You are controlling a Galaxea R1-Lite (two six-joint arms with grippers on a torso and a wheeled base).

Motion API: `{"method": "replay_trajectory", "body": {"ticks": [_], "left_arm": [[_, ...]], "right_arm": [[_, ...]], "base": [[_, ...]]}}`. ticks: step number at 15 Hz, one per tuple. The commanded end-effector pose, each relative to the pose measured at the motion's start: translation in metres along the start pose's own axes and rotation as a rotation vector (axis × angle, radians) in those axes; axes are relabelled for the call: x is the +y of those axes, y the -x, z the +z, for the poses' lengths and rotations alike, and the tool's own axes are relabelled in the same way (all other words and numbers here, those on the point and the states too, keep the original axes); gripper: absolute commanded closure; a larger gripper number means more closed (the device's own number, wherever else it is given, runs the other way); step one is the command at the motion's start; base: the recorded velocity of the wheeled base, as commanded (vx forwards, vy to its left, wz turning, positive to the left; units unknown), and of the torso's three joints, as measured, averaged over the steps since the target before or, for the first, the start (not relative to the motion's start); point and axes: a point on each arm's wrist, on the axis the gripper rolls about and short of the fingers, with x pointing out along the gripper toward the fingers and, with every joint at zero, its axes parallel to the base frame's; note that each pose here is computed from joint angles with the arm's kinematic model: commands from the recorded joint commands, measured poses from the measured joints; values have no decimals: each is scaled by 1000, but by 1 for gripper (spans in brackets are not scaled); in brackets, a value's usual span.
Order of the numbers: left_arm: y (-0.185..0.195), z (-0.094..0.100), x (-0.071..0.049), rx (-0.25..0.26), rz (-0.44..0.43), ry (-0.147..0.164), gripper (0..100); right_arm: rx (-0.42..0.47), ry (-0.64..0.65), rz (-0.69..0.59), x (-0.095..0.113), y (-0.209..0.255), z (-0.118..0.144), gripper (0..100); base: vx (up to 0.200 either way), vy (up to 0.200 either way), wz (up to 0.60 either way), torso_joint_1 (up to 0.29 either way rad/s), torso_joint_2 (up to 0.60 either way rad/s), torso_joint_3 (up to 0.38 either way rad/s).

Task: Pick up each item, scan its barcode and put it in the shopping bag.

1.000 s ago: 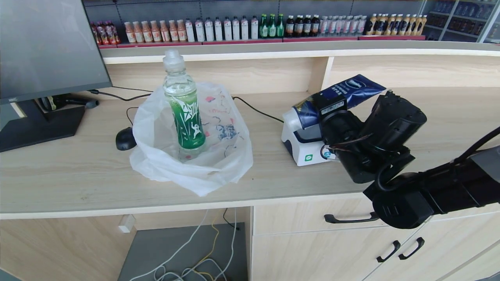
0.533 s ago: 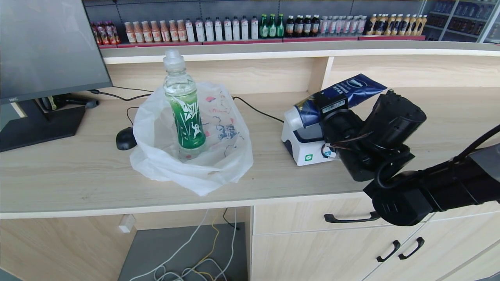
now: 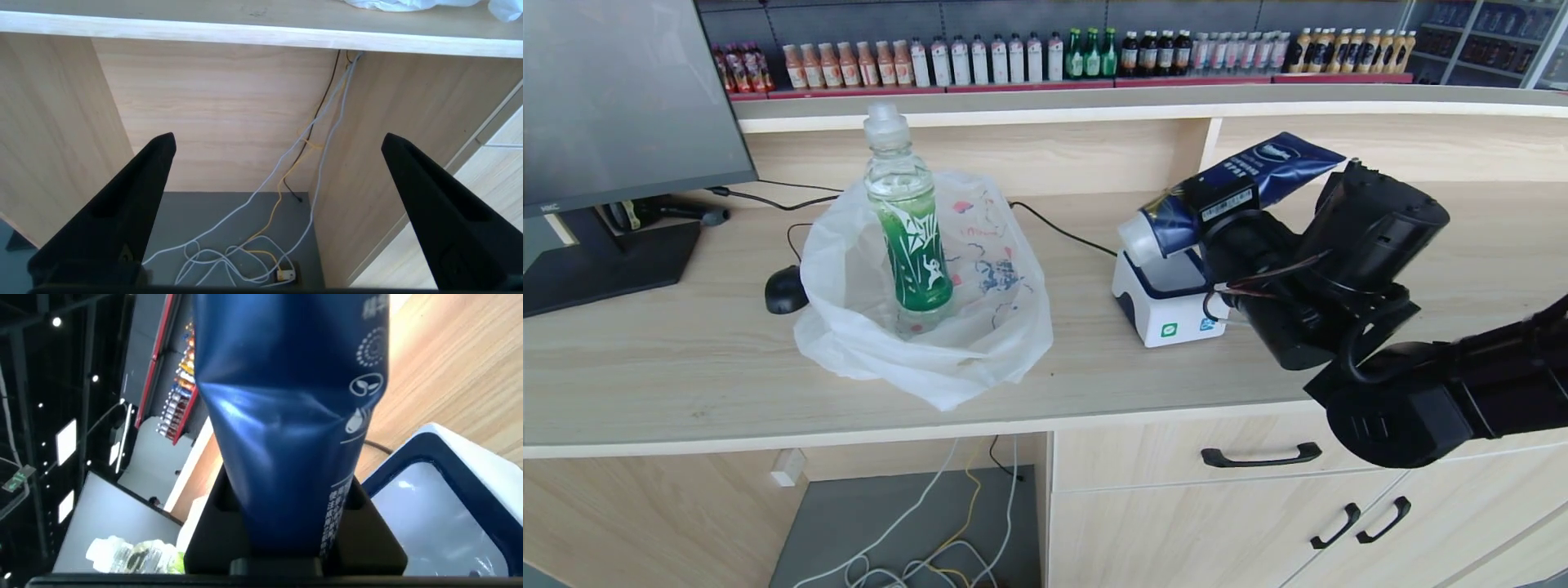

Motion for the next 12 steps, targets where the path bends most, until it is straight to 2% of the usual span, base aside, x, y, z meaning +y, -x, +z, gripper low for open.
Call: {"method": "replay_trajectory", "body": {"ticks": [1, 8, 12], "left_arm": [[0, 0, 0, 0, 0, 0, 0], [0, 0, 0, 0, 0, 0, 0], [0, 0, 0, 0, 0, 0, 0]], "right_arm": [[-21, 6, 55, 22, 9, 13, 100], [-6, 199, 148, 61, 37, 15, 100], [10, 342, 170, 70, 57, 11, 100]], "base": [[0, 0, 0, 0, 0, 0], [0, 0, 0, 0, 0, 0], [0, 0, 0, 0, 0, 0]]}}
